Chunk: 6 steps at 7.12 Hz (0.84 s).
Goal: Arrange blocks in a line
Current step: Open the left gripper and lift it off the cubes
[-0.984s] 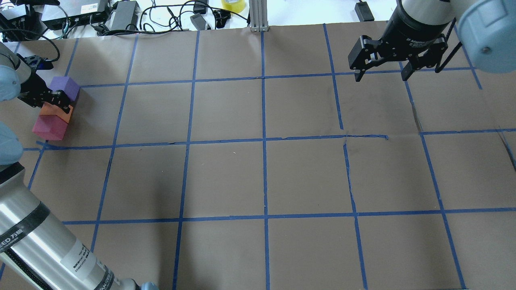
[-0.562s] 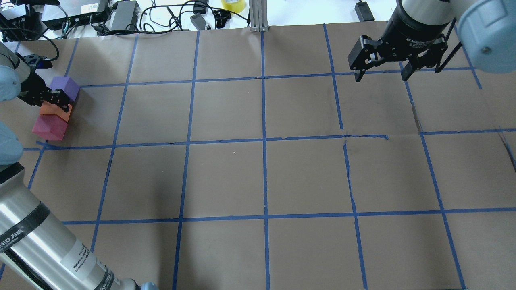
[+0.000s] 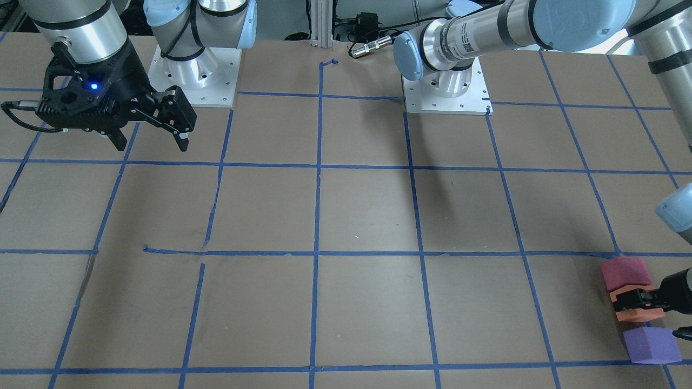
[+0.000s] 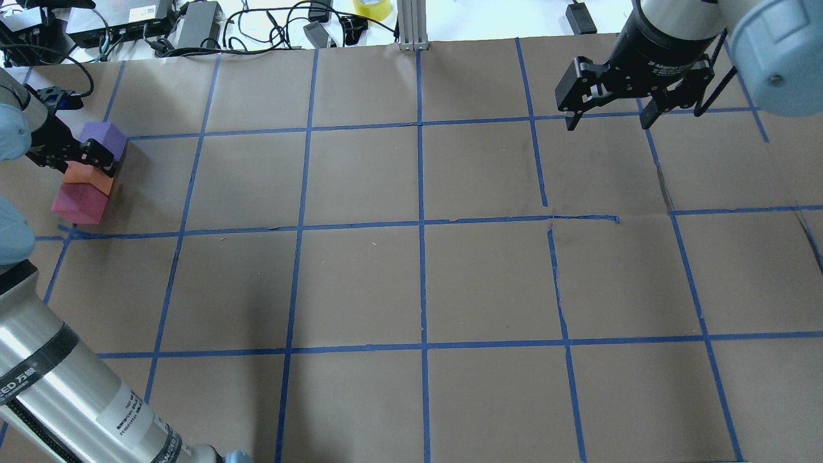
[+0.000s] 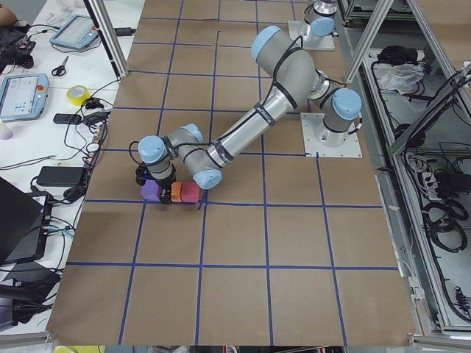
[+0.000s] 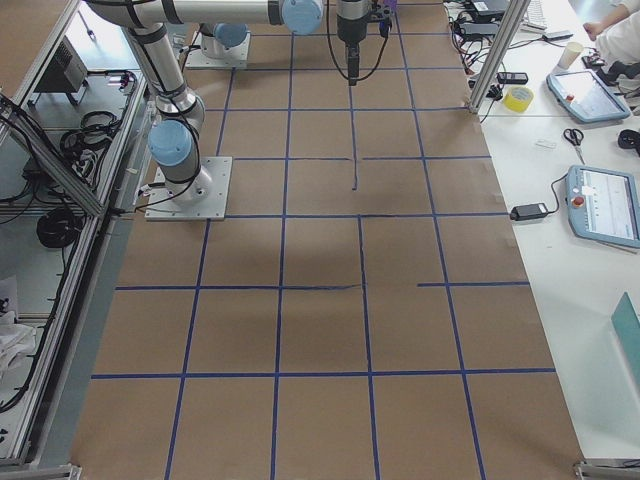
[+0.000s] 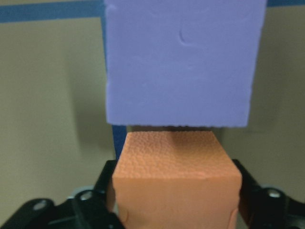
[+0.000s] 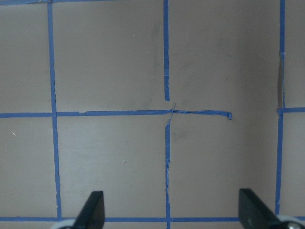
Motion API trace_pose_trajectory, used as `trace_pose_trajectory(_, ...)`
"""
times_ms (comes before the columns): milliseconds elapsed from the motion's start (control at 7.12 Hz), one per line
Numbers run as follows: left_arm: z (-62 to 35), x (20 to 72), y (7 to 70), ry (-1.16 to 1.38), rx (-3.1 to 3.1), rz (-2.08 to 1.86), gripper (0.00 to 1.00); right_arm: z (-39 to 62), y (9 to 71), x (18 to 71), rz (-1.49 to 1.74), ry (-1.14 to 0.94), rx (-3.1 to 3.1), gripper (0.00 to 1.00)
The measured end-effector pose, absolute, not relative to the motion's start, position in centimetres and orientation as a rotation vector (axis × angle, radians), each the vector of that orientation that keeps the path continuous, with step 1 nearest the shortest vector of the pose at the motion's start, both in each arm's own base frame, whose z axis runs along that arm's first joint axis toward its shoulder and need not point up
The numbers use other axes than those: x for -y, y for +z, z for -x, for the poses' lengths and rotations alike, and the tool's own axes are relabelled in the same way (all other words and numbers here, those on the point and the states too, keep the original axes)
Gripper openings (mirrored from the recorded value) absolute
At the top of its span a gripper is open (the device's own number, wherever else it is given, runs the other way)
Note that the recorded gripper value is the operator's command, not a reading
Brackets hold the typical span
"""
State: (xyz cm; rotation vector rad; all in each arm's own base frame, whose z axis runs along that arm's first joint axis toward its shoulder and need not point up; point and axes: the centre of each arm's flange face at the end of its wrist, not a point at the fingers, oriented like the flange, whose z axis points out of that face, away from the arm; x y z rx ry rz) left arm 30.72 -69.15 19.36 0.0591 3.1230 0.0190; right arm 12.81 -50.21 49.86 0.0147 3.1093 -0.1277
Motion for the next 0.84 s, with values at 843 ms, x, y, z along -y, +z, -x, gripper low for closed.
trace_pose_trajectory(843, -17.9, 62.4, 44.8, -0.048, -3.223, -0.132, 1.00, -12.8, 49.8, 50.2, -0.015, -0.127, -3.109, 1.00)
